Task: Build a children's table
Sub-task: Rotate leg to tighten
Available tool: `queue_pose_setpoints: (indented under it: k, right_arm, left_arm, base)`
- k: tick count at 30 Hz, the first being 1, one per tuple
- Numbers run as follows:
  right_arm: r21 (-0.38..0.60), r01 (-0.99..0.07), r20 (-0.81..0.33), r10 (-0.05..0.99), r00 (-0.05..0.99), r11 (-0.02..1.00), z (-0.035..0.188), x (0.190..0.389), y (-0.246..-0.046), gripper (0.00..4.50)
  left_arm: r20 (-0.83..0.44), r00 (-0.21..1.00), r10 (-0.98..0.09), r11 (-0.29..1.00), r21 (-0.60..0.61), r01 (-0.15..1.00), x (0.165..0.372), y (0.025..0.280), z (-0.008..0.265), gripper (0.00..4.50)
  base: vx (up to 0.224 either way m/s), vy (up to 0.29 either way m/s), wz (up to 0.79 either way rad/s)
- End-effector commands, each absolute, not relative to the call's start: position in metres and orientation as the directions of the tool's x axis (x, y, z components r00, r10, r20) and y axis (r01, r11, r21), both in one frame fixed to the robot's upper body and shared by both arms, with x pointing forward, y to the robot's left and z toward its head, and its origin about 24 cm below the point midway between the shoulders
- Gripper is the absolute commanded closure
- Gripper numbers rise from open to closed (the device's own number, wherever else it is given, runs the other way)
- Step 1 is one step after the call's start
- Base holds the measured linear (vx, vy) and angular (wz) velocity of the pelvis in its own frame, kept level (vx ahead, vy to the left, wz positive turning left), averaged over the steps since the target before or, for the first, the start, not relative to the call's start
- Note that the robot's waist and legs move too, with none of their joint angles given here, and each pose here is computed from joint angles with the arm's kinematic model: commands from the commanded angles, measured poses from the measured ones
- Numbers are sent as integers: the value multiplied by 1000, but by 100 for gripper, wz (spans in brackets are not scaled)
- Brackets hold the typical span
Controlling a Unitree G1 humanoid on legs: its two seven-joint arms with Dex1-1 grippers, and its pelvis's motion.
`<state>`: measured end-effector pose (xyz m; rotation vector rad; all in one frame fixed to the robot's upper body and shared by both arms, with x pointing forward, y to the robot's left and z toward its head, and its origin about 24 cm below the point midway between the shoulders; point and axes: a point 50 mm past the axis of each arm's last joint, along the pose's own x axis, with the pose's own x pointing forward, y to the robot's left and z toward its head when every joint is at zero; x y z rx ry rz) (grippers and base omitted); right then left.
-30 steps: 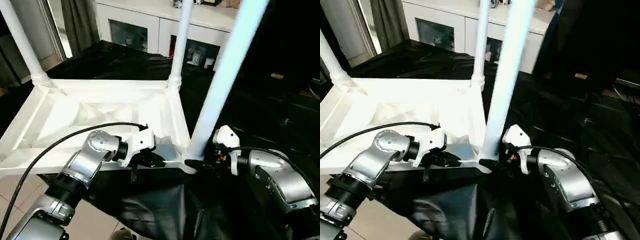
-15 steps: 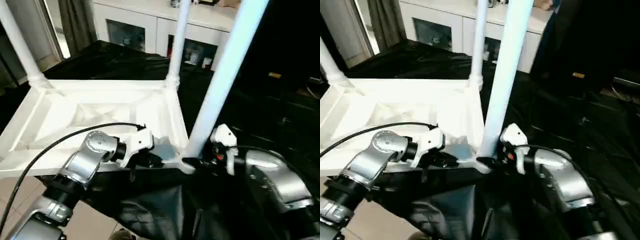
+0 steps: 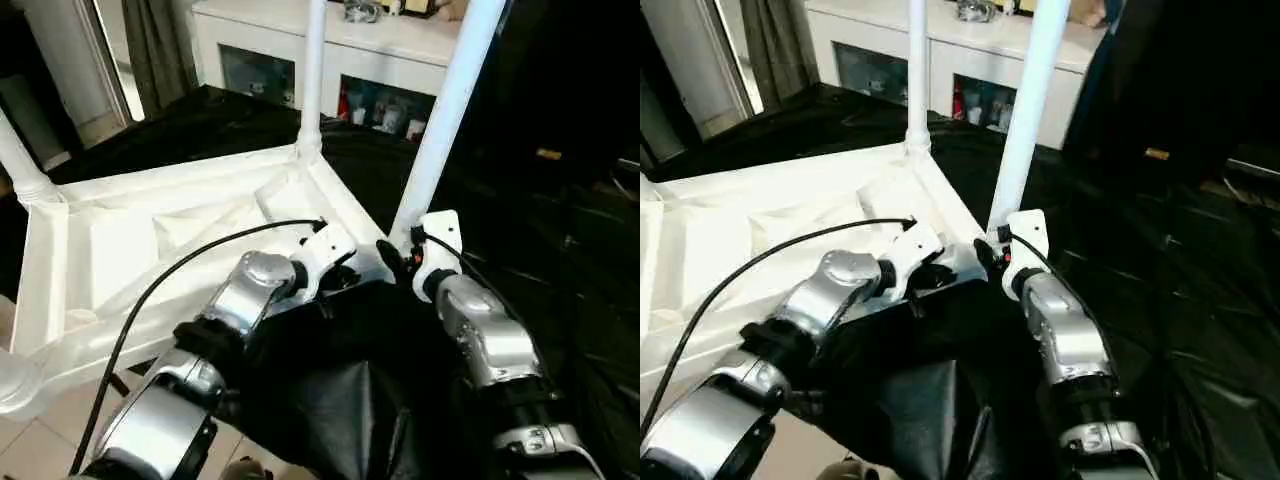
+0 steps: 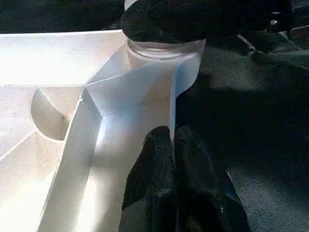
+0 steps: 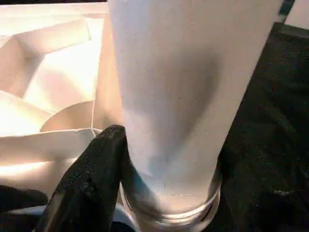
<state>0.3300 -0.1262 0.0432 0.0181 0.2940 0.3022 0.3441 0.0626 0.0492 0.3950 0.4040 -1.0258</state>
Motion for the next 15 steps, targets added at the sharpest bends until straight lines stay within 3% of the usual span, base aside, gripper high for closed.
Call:
queue_pose_setpoints:
  k: [1,7,15]
  right_arm:
    - [94,-344,-348,354,868,934,26,322,-107,126]
    - [66,-353,-315,355,880,933,31,326,-112,100]
    - [4,-596,-246,579,778,803,53,320,-132,100]
  left_arm:
    - [-422,580,-697,545,214,810,359,63,69,450]
    - [-436,554,-710,514,217,830,358,64,66,450]
    - [-434,401,-807,360,178,916,344,71,63,450]
  base:
    - [0,0,0]
    - [0,0,0]
    - [0,0,0]
